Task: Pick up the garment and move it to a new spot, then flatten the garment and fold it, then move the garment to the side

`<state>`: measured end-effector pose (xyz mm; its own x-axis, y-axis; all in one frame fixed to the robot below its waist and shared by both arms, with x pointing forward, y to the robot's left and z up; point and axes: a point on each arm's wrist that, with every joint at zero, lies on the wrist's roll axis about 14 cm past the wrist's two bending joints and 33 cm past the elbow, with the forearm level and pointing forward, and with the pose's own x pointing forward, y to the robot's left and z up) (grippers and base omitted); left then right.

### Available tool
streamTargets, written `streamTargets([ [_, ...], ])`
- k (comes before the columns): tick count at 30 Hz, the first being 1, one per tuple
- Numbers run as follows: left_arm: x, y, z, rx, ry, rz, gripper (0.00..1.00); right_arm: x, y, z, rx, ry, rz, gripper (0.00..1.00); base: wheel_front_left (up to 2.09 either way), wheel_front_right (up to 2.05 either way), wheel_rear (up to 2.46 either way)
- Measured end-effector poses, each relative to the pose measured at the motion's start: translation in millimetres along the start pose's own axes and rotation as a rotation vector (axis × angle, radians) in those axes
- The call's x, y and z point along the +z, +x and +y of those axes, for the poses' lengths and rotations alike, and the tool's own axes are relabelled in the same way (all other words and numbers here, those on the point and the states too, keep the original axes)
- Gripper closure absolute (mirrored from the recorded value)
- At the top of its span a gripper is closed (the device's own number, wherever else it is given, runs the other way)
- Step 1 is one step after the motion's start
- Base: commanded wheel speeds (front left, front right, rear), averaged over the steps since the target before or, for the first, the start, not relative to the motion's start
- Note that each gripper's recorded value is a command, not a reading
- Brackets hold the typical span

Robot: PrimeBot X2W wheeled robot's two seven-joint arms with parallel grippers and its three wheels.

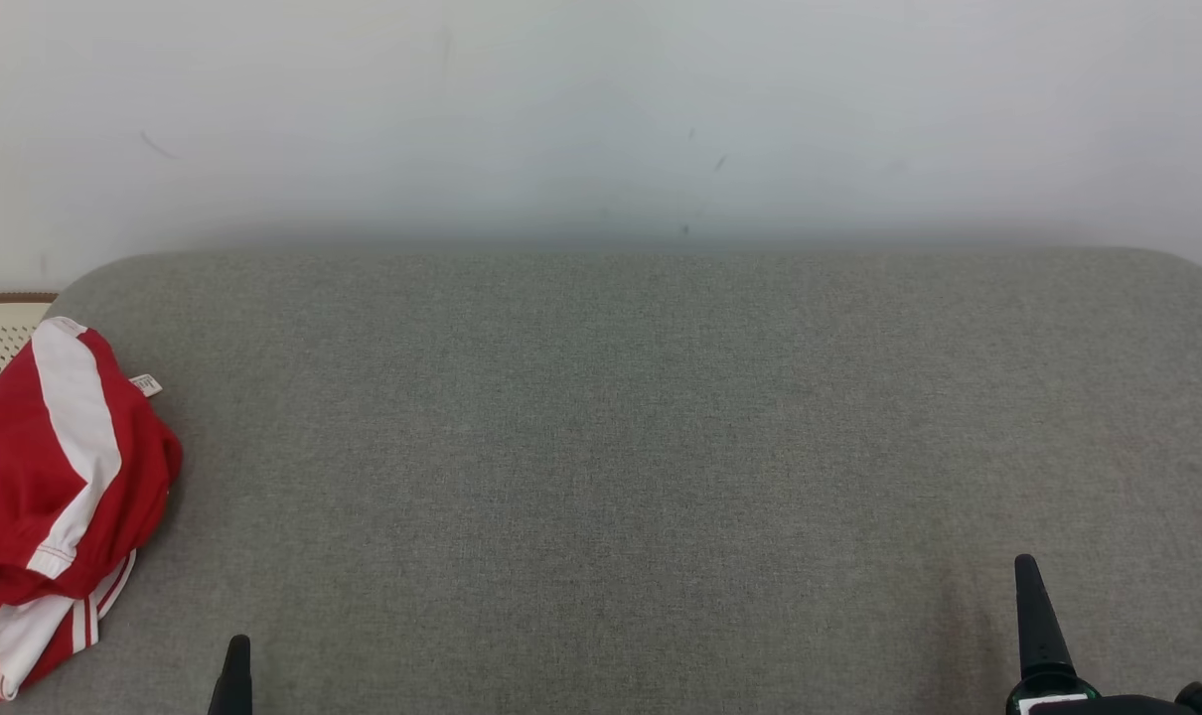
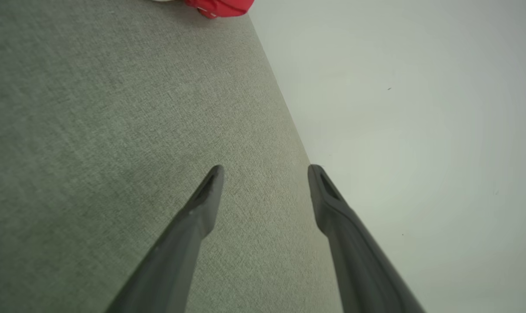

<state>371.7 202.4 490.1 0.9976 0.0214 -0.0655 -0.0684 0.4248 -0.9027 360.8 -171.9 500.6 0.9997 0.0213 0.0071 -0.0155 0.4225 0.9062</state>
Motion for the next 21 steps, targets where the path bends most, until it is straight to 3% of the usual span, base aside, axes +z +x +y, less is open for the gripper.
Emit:
streamTargets([
  [12, -2, 4, -8, -0.020, 0.281, -0.009, 0.00, -10, 3, 4, 0.037, -0.237, 0.043, 0.00, 0.00, 0.00, 0.00],
  [21, -7, 6, -11, -0.025, 0.429, -0.008, 0.00, -16, 5, 8, 0.066, -0.360, 0.062, 0.00, 0.00, 0.00, 0.00],
])
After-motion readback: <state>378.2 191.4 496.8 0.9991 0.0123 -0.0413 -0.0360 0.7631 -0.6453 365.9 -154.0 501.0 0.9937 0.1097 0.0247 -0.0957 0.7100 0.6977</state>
